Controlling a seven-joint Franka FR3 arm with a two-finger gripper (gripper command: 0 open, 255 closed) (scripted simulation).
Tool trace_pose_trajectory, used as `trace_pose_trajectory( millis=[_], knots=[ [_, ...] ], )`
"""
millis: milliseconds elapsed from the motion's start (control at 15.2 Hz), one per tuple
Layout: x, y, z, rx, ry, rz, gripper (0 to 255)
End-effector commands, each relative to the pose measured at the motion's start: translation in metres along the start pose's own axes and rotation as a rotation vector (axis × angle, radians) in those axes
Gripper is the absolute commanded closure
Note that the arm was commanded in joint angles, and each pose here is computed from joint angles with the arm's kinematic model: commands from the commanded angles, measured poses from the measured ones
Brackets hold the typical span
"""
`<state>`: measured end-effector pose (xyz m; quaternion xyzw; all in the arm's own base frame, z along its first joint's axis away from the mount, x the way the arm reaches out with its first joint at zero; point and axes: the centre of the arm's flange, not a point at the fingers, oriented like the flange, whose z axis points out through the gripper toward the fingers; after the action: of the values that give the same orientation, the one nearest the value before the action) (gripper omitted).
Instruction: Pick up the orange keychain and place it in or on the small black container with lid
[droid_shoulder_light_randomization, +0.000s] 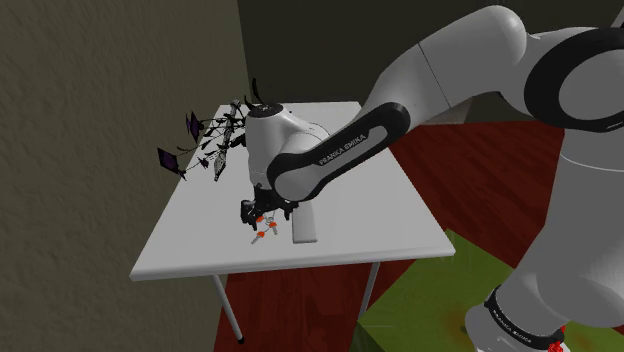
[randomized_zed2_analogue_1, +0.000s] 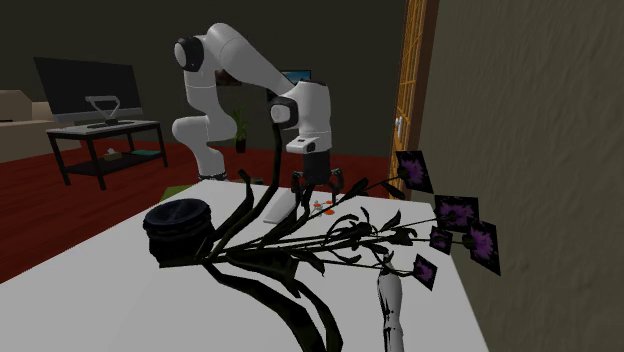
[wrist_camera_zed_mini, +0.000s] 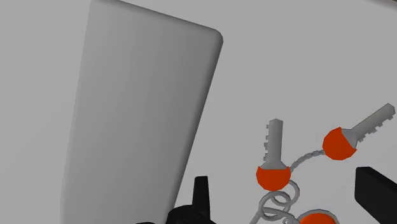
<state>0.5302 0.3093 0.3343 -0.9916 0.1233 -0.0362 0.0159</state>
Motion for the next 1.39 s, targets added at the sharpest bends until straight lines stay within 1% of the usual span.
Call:
trace_pose_trajectory(
  millis=[0,594,1320],
  knots=[
    [0.0,0.0,0.0,0.0,0.0,0.0,255],
    [0.0,0.0,0.0,0.0,0.0,0.0,255],
    [0.004,-0.002,-0.058,0.0,0.0,0.0,255]
  ],
)
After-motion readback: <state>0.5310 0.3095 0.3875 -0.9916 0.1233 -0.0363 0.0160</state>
